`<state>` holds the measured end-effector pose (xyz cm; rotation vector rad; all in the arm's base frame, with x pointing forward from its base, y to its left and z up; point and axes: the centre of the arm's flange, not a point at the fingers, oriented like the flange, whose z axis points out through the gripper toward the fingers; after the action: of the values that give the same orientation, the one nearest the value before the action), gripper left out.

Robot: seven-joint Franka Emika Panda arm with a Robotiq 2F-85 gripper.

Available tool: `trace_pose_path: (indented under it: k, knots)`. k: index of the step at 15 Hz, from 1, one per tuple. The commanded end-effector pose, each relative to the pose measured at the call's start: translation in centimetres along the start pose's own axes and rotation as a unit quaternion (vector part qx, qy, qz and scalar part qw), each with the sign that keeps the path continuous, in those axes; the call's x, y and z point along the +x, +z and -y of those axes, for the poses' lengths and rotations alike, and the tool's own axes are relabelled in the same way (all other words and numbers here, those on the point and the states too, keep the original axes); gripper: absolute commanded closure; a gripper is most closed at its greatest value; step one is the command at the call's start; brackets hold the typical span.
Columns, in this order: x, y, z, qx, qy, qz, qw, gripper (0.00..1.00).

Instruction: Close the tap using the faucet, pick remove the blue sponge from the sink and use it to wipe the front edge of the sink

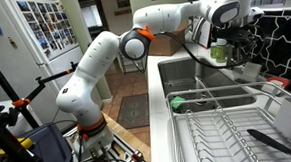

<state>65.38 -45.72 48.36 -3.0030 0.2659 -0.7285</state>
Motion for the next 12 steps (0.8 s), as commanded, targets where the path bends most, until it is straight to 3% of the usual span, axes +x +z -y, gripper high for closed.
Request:
trace_pose_path:
  k: [1, 12]
  knots:
    - [0.14, -2.46, 7.18, 0.069, -0.01, -0.026, 0.9972, 0.94]
    - [-0.36, -2.71, 7.88, 0.06, -0.006, -0.028, 0.9978, 0.94]
